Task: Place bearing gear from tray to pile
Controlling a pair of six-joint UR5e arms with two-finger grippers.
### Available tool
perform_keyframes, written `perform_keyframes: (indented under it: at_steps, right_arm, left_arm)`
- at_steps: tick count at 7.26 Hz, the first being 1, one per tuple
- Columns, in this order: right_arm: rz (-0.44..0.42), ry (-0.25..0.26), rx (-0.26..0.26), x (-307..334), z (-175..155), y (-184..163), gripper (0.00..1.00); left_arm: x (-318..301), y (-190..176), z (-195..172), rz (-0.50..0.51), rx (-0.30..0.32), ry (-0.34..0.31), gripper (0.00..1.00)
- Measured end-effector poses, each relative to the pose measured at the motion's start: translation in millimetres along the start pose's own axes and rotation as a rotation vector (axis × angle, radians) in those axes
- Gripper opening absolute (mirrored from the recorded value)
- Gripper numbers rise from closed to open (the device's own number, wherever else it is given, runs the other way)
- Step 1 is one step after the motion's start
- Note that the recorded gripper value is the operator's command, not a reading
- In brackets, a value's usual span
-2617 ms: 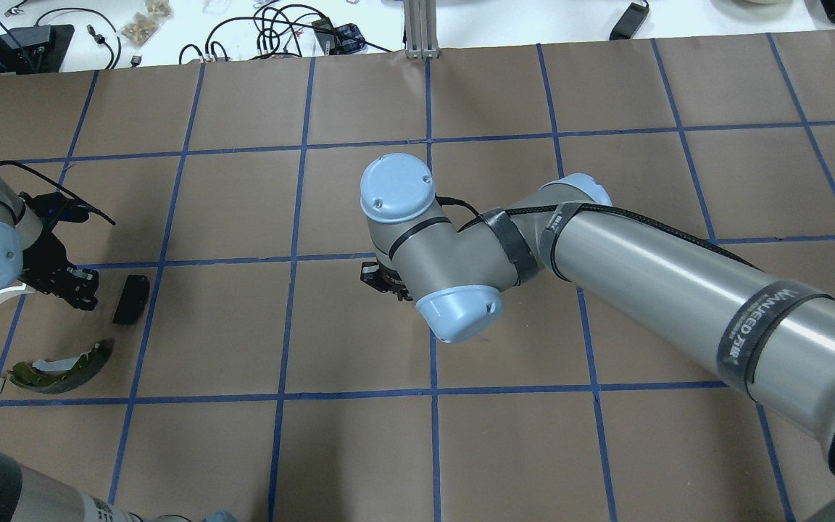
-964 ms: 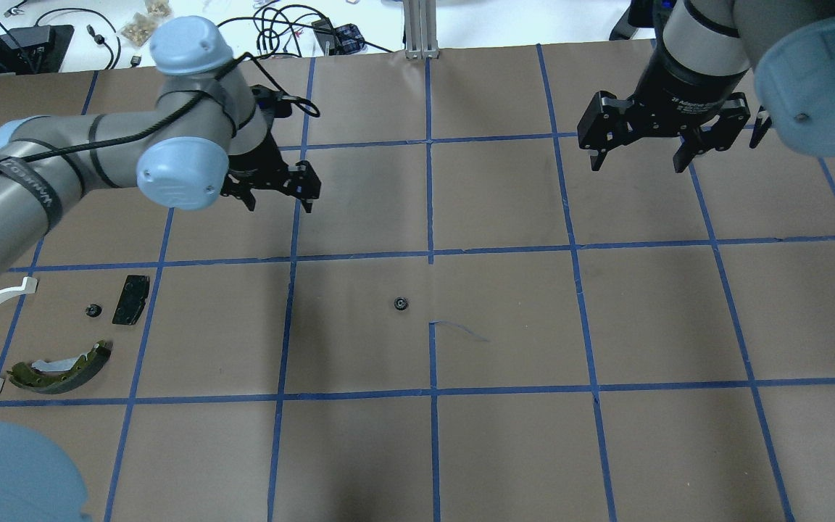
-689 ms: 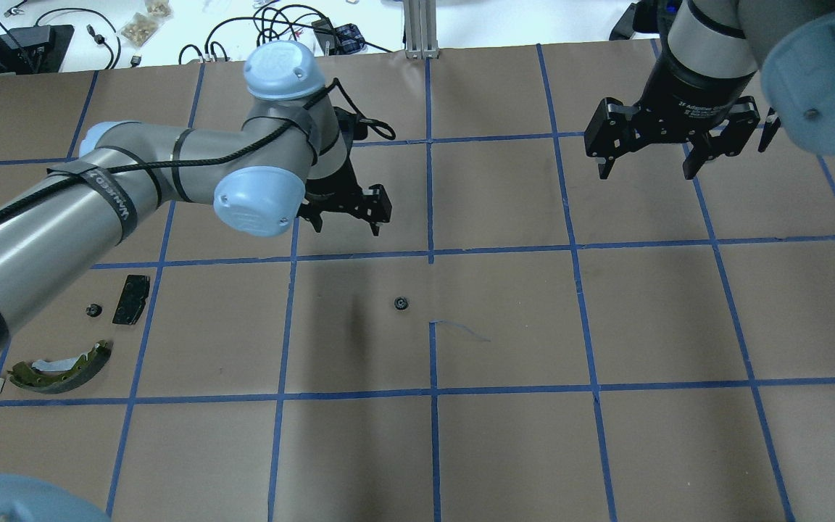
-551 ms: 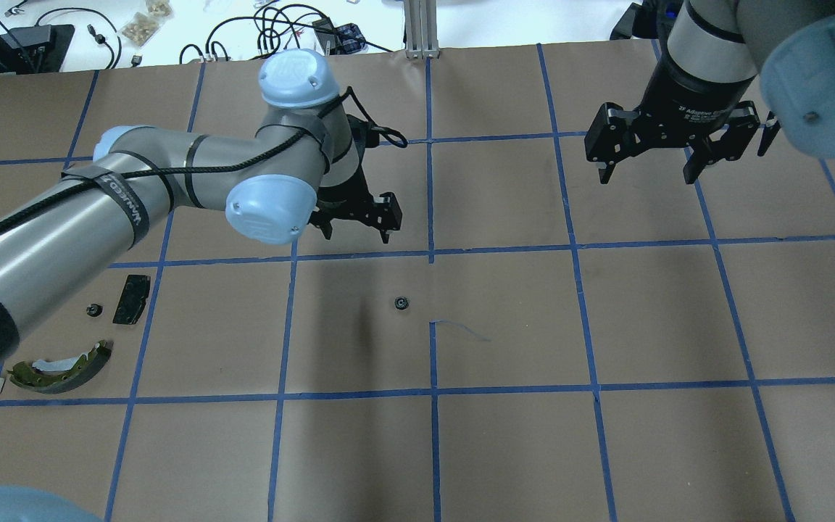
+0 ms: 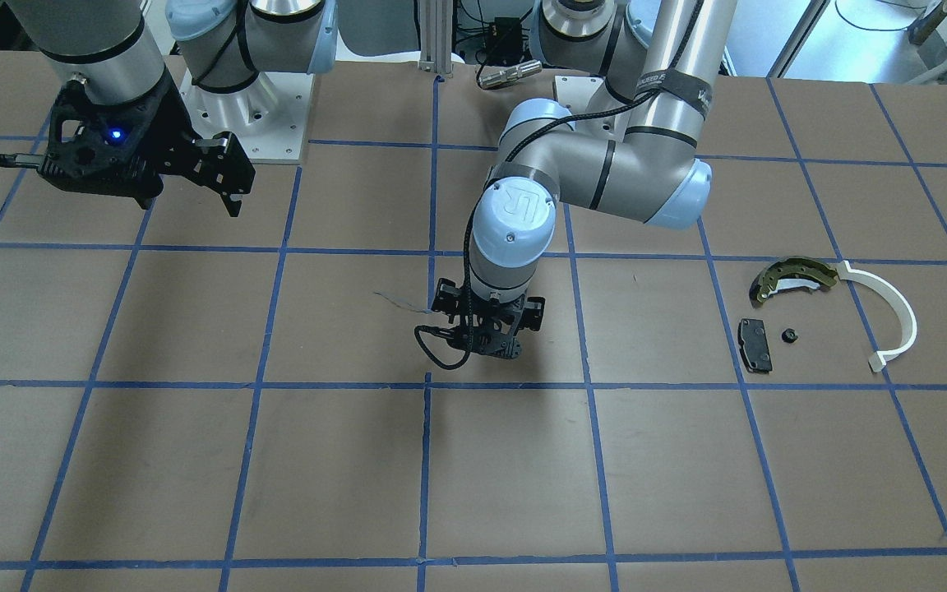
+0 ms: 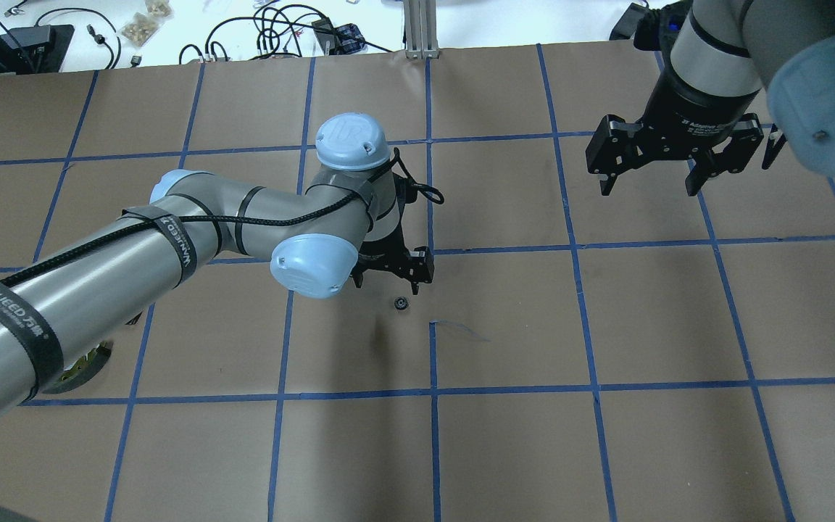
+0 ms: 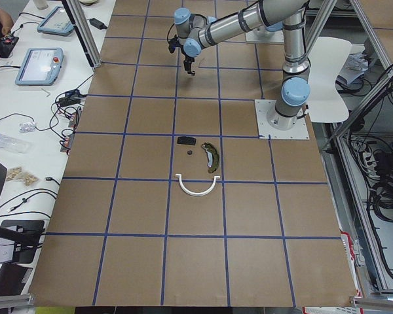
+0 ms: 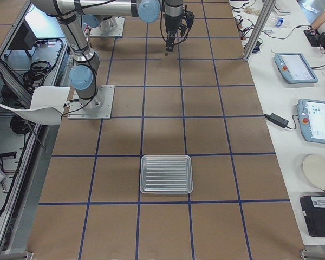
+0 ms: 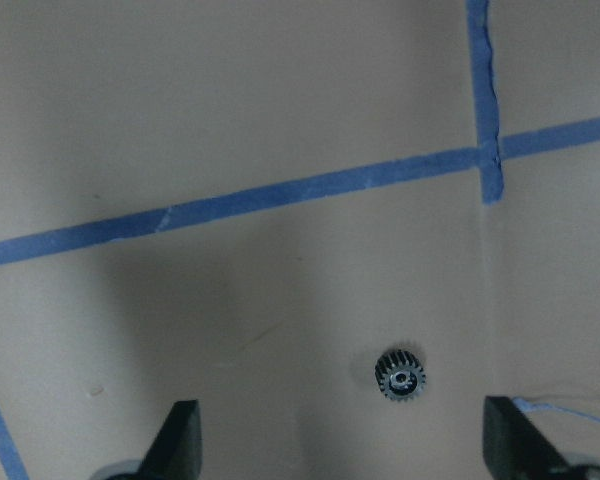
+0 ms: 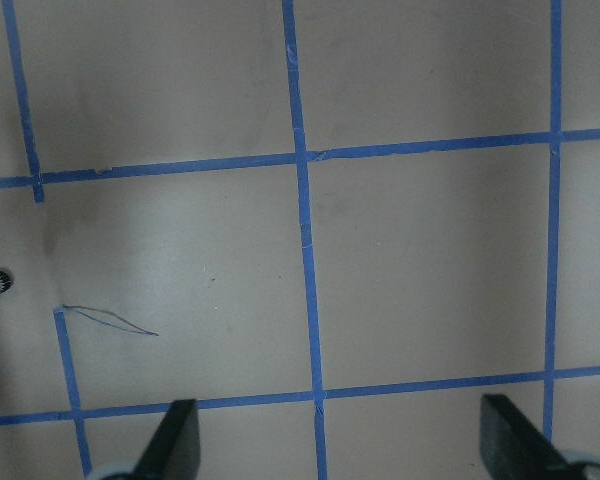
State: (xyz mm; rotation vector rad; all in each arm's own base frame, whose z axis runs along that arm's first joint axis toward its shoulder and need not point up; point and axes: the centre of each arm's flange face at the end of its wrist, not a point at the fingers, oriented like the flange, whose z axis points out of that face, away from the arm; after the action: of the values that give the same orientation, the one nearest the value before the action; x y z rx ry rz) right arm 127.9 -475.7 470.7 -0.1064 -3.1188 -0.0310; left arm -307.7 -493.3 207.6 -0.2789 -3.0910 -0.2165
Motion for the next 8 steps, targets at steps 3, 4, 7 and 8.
perform_keyframes:
  at_steps: [3, 4, 7, 8]
  right_arm:
    - [0.0, -0.001, 0.0, -0.2, 0.2, 0.1, 1.0]
    - [0.0, -0.001, 0.0, -0.5, 0.1, 0.3, 1.0]
    - [0.001, -0.002, -0.002, -0.9, 1.0, -0.3, 1.0]
    - [0.001, -0.002, -0.002, -0.8, 1.3, -0.6, 1.0]
  left_arm:
    - [5.2, -2.9, 20.3, -0.019, -0.022, -0.005, 0.74]
    - [5.4, -4.1, 24.9, -0.028, -0.028, -0.005, 0.74]
    - [6.2, -7.4, 34.9, -0.033, -0.04, -0.007, 0.41]
    - [6.4, -8.4, 35.0, -0.034, -0.039, -0.006, 0.1]
